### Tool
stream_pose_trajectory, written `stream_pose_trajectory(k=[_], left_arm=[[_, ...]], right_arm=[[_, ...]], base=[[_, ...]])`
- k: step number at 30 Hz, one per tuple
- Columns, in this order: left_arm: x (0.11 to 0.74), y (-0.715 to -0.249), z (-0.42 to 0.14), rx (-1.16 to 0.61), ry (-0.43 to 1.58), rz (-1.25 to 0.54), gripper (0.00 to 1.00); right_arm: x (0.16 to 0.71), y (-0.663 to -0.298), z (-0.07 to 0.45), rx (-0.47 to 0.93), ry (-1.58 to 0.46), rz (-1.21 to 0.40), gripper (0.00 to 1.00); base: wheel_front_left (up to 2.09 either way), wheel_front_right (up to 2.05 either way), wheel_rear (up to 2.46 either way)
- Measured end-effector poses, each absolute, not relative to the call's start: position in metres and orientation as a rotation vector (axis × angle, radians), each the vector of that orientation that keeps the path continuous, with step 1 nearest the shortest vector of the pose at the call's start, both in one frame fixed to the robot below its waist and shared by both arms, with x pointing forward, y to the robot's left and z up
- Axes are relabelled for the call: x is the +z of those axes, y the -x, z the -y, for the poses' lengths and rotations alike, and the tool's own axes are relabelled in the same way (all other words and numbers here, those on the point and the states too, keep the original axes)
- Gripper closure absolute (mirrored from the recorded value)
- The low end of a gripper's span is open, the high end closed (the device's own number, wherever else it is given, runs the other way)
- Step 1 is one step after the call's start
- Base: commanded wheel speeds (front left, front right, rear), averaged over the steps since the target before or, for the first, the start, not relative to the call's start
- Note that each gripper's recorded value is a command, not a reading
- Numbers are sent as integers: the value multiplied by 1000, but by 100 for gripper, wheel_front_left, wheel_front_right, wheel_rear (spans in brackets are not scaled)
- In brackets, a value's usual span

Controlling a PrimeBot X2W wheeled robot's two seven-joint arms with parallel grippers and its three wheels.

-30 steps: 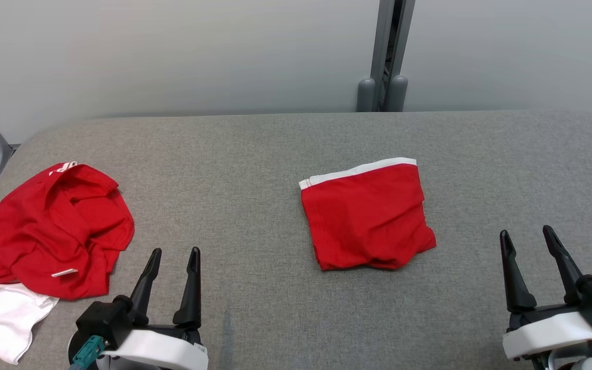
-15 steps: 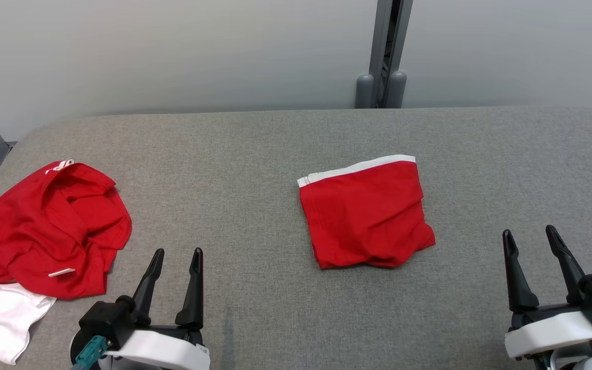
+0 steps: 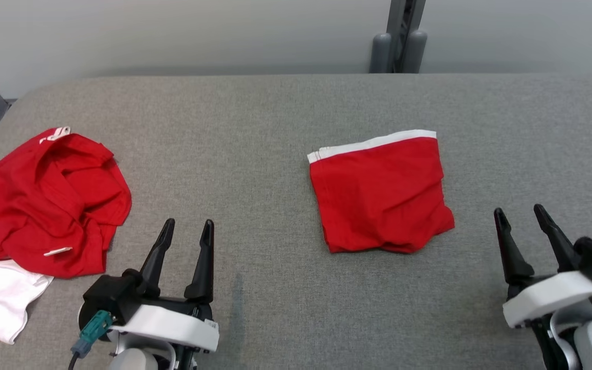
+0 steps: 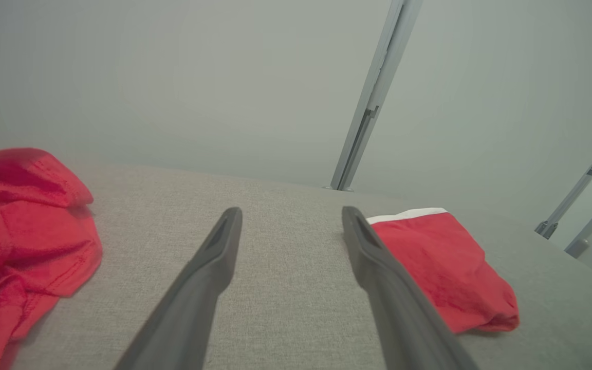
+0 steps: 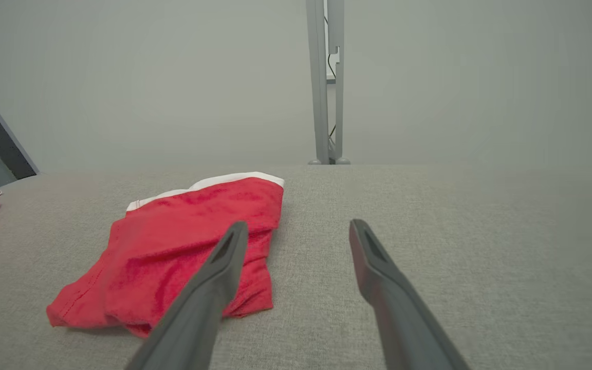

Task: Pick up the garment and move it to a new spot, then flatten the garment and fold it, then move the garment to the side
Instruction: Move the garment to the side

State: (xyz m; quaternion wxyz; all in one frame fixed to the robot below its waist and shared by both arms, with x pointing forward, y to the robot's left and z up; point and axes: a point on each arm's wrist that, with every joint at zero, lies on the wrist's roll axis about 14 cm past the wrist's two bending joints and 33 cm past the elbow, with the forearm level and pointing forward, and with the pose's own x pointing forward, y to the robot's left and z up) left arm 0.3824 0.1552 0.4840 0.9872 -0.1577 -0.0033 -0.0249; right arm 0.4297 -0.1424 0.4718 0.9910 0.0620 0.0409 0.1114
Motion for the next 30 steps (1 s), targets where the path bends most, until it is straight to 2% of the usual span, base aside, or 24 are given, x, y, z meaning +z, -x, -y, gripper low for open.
stream_pose_trajectory(k=[13,30], left_arm=[[458,-398,-159,-44,316,-66,0],[446,-399,-180,22,314,-95,0]], right_arm=[[419,-489,97,377,-420,-498,0],[381,-508,62,474,-569,-802,0]], base=[[0,0,0],[0,0,0]])
